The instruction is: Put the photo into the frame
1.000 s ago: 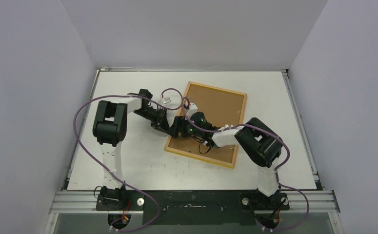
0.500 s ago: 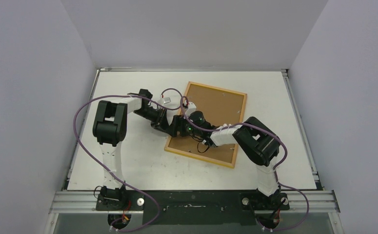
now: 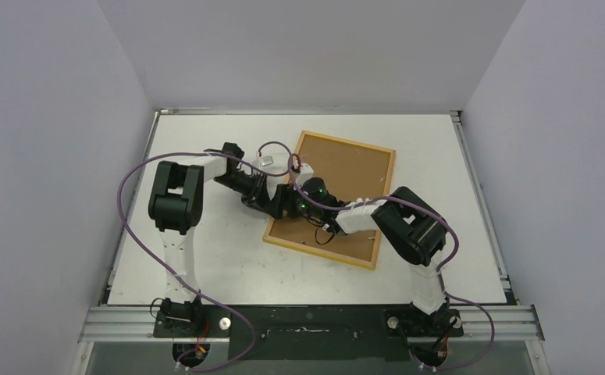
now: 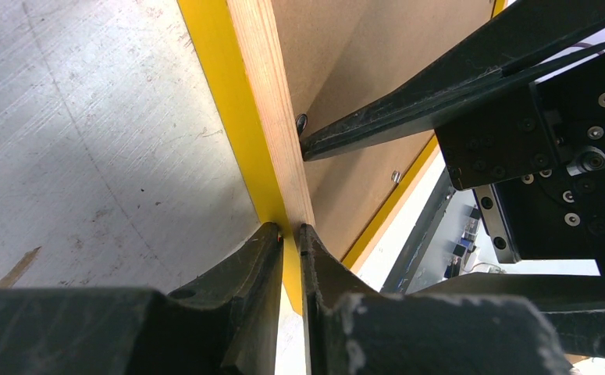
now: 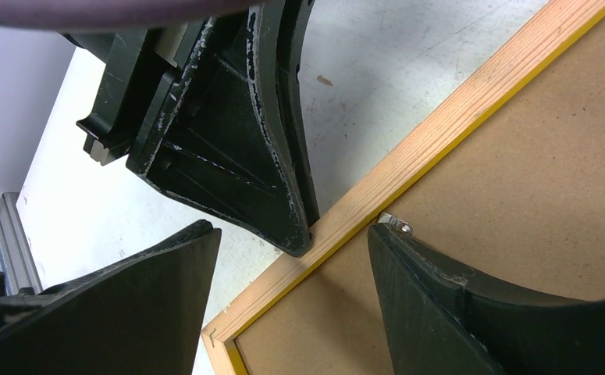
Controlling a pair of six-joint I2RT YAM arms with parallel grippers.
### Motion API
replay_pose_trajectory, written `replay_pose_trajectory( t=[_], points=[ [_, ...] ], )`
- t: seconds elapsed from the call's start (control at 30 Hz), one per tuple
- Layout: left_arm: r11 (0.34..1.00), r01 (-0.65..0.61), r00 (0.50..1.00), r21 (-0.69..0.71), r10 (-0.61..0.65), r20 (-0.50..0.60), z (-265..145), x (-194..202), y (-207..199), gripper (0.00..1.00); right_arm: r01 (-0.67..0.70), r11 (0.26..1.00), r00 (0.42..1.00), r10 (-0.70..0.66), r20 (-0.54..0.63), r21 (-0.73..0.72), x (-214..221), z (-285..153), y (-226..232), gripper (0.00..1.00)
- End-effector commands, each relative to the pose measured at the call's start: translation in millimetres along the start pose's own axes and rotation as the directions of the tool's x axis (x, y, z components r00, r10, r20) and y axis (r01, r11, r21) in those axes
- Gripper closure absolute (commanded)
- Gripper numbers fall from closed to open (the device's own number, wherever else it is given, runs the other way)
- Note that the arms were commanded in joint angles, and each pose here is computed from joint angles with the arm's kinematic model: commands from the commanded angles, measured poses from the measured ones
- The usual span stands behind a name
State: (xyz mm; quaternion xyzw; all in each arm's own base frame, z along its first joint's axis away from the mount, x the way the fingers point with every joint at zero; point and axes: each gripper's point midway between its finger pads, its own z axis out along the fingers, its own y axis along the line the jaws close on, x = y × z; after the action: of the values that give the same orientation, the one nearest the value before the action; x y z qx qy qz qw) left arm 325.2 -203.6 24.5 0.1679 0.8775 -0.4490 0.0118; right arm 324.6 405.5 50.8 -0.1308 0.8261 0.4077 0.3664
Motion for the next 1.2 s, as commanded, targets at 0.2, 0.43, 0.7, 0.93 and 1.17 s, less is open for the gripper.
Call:
replay_pose_trajectory(
  t=[0.2, 0.43, 0.7, 0.93, 1.17],
  points=[
    [0.998, -0.06, 0.998, 0.002, 0.06, 0.011, -1, -2, -7, 0.88, 0.003, 1.0, 1.0, -0.003, 0.029, 0.002, -9, 12, -2, 0.28],
    [0.998, -0.058, 0.998, 0.001, 0.058, 0.01, 0, -1, -7, 0.88, 0.018, 1.0, 0.999, -0.018, 0.049, -0.001, -19, 0, 4, 0.28],
    [0.999, -0.048, 0.999, 0.014, 0.047, 0.014, -2, 1, -12, 0.88, 0.033, 0.999, 0.992, -0.03, 0.121, -0.023, -60, -50, 23, 0.17],
    [0.993, -0.039, 0.999, 0.114, 0.04, -0.008, 11, 14, -30, 0.86, -0.034, 0.995, 0.977, 0.015, 0.213, 0.089, -92, -118, -19, 0.09],
    [0.97, -0.108, 0.993, 0.219, 0.117, -0.028, 32, 31, -62, 0.82, -0.087, 0.983, 0.959, 0.038, 0.281, 0.164, -111, -144, -54, 0.08]
  ],
)
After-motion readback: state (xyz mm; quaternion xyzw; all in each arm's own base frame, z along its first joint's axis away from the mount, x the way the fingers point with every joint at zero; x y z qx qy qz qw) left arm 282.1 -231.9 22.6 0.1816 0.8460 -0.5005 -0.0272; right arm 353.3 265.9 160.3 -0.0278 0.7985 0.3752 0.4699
